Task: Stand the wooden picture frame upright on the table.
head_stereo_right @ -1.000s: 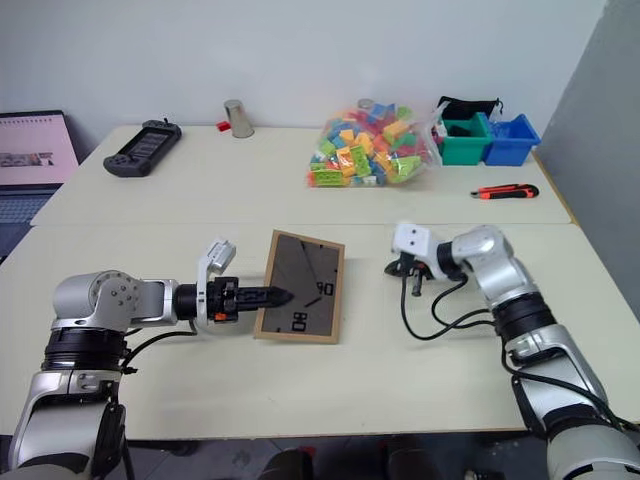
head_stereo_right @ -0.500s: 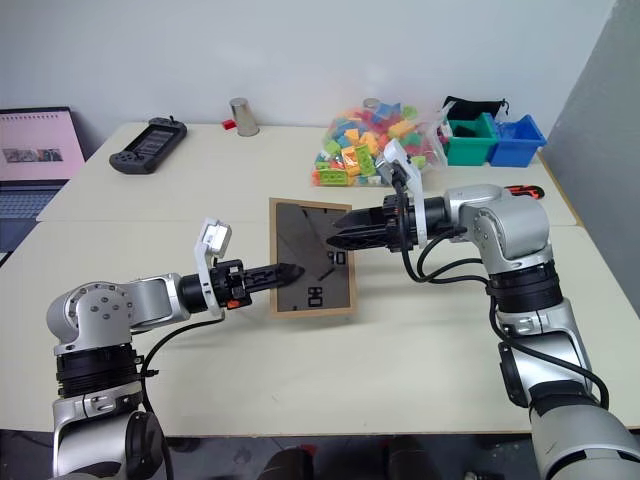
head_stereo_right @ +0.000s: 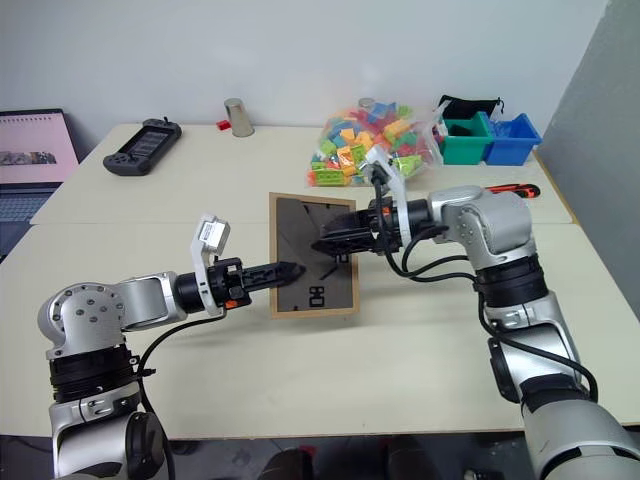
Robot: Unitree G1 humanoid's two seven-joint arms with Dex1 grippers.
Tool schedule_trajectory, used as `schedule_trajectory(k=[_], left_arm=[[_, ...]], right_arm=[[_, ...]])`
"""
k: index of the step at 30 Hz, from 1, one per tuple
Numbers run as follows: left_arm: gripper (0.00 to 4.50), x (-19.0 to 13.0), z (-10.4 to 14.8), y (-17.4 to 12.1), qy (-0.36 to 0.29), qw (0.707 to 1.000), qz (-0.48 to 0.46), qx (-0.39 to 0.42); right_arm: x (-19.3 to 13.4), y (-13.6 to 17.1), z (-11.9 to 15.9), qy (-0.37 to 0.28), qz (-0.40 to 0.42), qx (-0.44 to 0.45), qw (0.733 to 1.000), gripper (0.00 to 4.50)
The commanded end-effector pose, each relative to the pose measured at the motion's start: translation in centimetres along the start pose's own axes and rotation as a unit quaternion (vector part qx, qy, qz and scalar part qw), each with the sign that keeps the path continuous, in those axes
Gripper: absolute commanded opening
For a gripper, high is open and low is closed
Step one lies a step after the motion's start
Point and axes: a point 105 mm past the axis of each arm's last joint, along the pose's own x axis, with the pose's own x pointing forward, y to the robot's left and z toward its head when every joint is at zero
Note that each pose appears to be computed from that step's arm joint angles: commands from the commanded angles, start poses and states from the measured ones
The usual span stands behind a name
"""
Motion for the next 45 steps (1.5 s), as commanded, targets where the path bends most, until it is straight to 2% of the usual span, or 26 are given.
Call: schedule_trajectory(k=[1, 5, 8, 10, 12, 15, 17, 21, 24, 32, 34, 36, 39, 41, 43, 45], left_arm=[[1.36, 0.0, 0.8, -1.5, -0.01, 0.999, -0.027, 0.03], [1.36, 0.1, 0.6, -1.6, -0.011, 0.999, -0.027, 0.03], [1.36, -0.1, 0.6, -1.5, -0.015, 0.999, -0.026, 0.026], [1.36, -0.2, 0.6, -1.4, -0.016, 0.999, -0.024, 0.024], [1.36, -0.2, 0.7, -1.2, -0.019, 0.999, -0.02, 0.02], [1.36, -0.2, 0.8, -1.2, -0.023, 0.999, -0.02, 0.017], [1.36, -0.2, 0.8, -1.2, -0.022, 0.999, -0.02, 0.017], [1.36, -0.1, 0.8, -1.3, -0.02, 0.999, -0.022, 0.017], [1.36, -0.2, 0.7, -1.4, -0.019, 0.999, -0.024, 0.016], [1.36, -0.3, 0.8, -1.3, -0.021, 0.999, -0.027, 0.009], [1.36, -0.4, 1.0, -1.3, -0.025, 0.999, -0.029, 0.003], [1.36, -0.6, 1.1, -1.1, -0.026, 0.999, -0.027, -0.001], [1.36, -0.8, 1.0, -0.9, -0.026, 0.999, -0.025, -0.012], [1.36, -0.8, 1.0, -0.8, -0.028, 0.999, -0.027, -0.016], [1.36, -0.8, 1.1, -0.8, -0.03, 0.999, -0.028, -0.019], [1.36, -0.8, 1.3, -0.9, -0.032, 0.998, -0.038, -0.032]], right_arm=[[1.0, 0.3, 0.7, -0.005, 0.006, -0.026, 1.0, 3.39], [1.5, 0.3, 0.3, 0.003, 0.006, -0.041, 0.999, 3.39], [1.0, 1.3, 1.4, -0.019, 0.038, -0.033, 0.999, 3.39], [-0.1, 3.7, 2.2, -0.037, 0.112, -0.035, 0.992, 3.39], [-1.7, 6.5, 2.1, -0.027, 0.194, -0.032, 0.98, 3.39], [-2.6, 8.0, 1.6, -0.009, 0.235, -0.032, 0.971, 3.39], [-2.6, 7.5, 1.2, -0.003, 0.219, -0.028, 0.975, 3.39], [-2.1, 2.9, 0.6, -0.01, 0.093, -0.038, 0.995, 3.39], [-3.4, 0.5, 0.3, -0.009, 0.034, -0.042, 0.998, 3.39], [-6.5, -2.0, -0.7, 0.001, -0.031, -0.042, 0.999, 3.39], [-7.4, -2.2, -1.0, 0.009, -0.044, -0.061, 0.997, 3.39], [-8.2, -2.4, -2.3, 0.056, -0.059, -0.124, 0.989, 3.39], [-9.3, -3.6, -4.8, 0.139, -0.099, -0.292, 0.941, 3.39], [-9.2, -4.0, -4.9, 0.13, -0.122, -0.4, 0.899, 3.39], [-8.8, -4.1, -4.8, 0.119, -0.143, -0.51, 0.84, 3.39], [-8.5, -4.2, -4.6, 0.106, -0.172, -0.613, 0.764, 3.39]])
